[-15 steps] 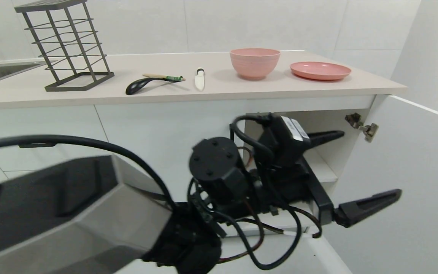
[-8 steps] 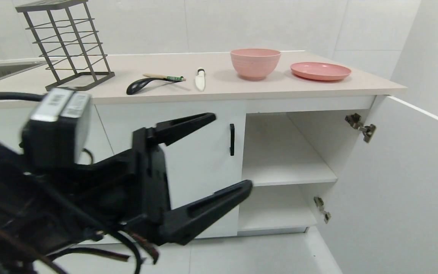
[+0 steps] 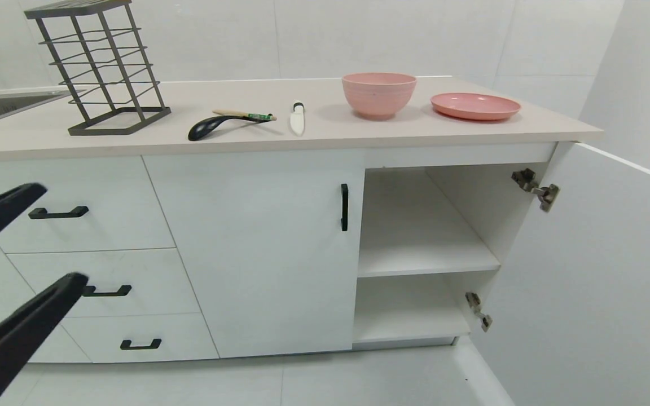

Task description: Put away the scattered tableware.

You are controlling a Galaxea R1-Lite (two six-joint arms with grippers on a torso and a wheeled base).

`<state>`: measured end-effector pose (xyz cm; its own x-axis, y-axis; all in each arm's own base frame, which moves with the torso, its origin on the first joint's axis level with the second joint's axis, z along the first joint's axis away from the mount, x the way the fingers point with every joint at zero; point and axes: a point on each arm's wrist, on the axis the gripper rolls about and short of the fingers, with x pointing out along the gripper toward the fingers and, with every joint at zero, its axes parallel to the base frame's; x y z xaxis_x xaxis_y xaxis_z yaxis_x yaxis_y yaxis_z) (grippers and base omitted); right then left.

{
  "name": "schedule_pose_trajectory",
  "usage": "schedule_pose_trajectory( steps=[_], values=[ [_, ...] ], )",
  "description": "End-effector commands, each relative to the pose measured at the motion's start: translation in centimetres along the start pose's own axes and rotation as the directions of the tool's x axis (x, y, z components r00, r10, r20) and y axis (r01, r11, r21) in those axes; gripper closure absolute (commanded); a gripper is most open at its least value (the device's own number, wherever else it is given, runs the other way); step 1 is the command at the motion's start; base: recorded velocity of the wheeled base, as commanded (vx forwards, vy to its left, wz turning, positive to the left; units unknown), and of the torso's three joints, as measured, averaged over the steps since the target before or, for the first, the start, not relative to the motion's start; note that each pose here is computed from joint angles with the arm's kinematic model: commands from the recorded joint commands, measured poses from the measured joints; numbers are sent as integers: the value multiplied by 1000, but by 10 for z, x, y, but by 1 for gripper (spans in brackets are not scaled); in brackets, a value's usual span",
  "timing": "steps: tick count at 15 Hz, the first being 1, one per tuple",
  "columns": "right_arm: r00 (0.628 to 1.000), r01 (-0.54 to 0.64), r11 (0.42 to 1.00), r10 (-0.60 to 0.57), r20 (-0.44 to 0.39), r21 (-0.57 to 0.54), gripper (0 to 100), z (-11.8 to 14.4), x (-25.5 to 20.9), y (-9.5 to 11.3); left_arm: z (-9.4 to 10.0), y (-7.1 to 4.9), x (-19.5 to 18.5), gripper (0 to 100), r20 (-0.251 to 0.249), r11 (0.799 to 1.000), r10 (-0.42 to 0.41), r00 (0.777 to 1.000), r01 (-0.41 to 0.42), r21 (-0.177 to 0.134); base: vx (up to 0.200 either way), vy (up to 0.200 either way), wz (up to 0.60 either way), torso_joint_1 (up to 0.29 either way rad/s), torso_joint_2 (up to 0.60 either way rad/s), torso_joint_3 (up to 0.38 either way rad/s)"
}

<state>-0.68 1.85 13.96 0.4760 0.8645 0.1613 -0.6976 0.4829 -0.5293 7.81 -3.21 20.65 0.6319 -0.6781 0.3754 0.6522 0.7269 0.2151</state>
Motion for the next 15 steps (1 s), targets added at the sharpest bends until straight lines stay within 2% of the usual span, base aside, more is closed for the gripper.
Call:
schedule_pose_trajectory(
  steps=[1, 2, 3, 4, 5, 7, 8, 9, 10, 11, 13, 14, 15],
  values=[
    [999, 24, 996, -20, 43, -88, 0, -1, -18, 29, 3, -35, -65, 0, 27, 988, 128, 991, -130, 87, 0, 0, 0, 0, 0, 0],
    [999, 36, 996, -33, 29, -77, 0, -3, -17, 29, 2, -43, -76, 0, 23, 985, 146, 989, -147, 94, 0, 0, 0, 0, 0, 0],
    [990, 126, 992, -126, -69, -9, 0, -14, -17, 34, -12, -58, -96, 0, -37, 974, 207, 978, -202, 105, 0, 0, 0, 0, 0, 0],
    [980, 168, 985, -164, -116, 24, 0, -22, -21, 40, -26, -67, -106, 0, -101, 966, 246, 964, -235, 110, 0, 0, 0, 0, 0, 0],
    [960, 234, 970, -221, -171, 59, 0, -26, -21, 40, -39, -74, -116, 0, -161, 964, 260, 952, -248, 91, 0, 0, 0, 0, 0, 0],
    [941, 282, 953, -251, -228, 114, 0, -32, -22, 41, -45, -77, -121, 0, -182, 965, 258, 949, -247, 84, 0, 0, 0, 0, 0, 0],
    [920, 323, 936, -276, -276, 141, 0, -36, -23, 42, -53, -76, -123, 0, -256, 947, 322, 912, -311, 82, 0, 0, 0, 0, 0, 0],
    [880, 413, 891, -338, -335, 186, 0, -39, -24, 42, -67, -75, -130, 0, -396, 888, 453, 798, -443, 123, 0, 0, 0, 0, 0, 0],
    [846, 484, 850, -393, -361, 210, 0, -40, -25, 41, -68, -73, -131, 0, -404, 848, 523, 750, -507, 156, 0, 0, 0, 0, 0, 0],
    [778, 594, 774, -484, -402, 218, 0, -41, -26, 39, -71, -72, -133, 0, -416, 813, 571, 708, -560, 163, 0, 0, 0, 0, 0, 0],
    [632, 747, 649, -625, -458, 144, 0, -42, -30, 36, -71, -72, -133, 0, -417, 805, 578, 702, -573, 152, 0, 0, 0, 0, 0, 0],
    [549, 809, 577, -670, -501, 115, 0, -45, -32, 36, -72, -72, -133, 0, -420, 805, 575, 702, -577, 136, 0, 0, 0, 0, 0, 0],
    [499, 848, 511, -678, -540, 143, 0, -48, -33, 37, -72, -72, -133, 0, -421, 797, 576, 701, -597, 97, 0, 0, 0, 0, 0, 0]
  ],
)
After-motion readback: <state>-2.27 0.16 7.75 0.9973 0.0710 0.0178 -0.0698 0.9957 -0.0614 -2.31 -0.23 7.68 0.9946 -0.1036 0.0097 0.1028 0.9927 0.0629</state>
